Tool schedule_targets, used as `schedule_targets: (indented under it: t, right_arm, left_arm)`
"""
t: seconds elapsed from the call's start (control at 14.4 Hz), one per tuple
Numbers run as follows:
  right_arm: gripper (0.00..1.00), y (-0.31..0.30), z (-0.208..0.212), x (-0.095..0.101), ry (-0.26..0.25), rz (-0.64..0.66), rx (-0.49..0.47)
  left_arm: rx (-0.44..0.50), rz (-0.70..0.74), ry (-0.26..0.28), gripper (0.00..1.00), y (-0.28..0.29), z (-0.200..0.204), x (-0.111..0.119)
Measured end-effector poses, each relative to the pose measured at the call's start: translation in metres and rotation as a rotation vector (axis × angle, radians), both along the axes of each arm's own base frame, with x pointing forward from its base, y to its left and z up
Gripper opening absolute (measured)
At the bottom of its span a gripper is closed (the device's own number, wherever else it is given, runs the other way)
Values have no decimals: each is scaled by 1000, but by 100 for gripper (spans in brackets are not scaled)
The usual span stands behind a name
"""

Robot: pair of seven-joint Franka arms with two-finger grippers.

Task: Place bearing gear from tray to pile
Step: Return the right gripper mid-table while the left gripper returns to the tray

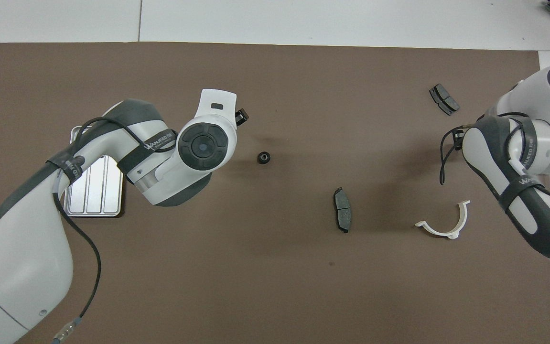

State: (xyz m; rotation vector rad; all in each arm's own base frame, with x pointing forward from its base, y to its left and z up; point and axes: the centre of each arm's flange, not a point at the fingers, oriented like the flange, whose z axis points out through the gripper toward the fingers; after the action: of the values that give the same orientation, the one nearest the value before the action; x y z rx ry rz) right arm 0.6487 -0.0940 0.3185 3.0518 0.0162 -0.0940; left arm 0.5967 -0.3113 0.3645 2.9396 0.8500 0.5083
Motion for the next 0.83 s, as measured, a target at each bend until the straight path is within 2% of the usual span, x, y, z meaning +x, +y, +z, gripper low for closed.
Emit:
schedule_targets:
  t: [0.21, 0.35, 0.42, 0.62, 0.69, 0.83]
  right_arm:
    - [68, -1, 5, -1, -13, 1, -2]
    - [91, 10, 20, 0, -36, 18, -1]
    - [99, 22, 30, 2, -51, 36, -1]
    - [99, 91, 61, 2, -91, 83, 4]
    - [94, 125, 69, 0, -105, 73, 7]
    - [93, 200, 76, -9, -128, 30, 16]
  left_arm:
    - [2, -65, 92, 100, 51, 7, 20]
    - [7, -109, 138, 100, 90, 19, 33]
    - [10, -135, 157, 100, 112, 26, 38]
    - [19, -240, 208, 100, 191, 57, 47]
    - [29, -287, 223, 100, 218, 67, 46]
    - [75, -381, 260, 100, 264, 77, 40]
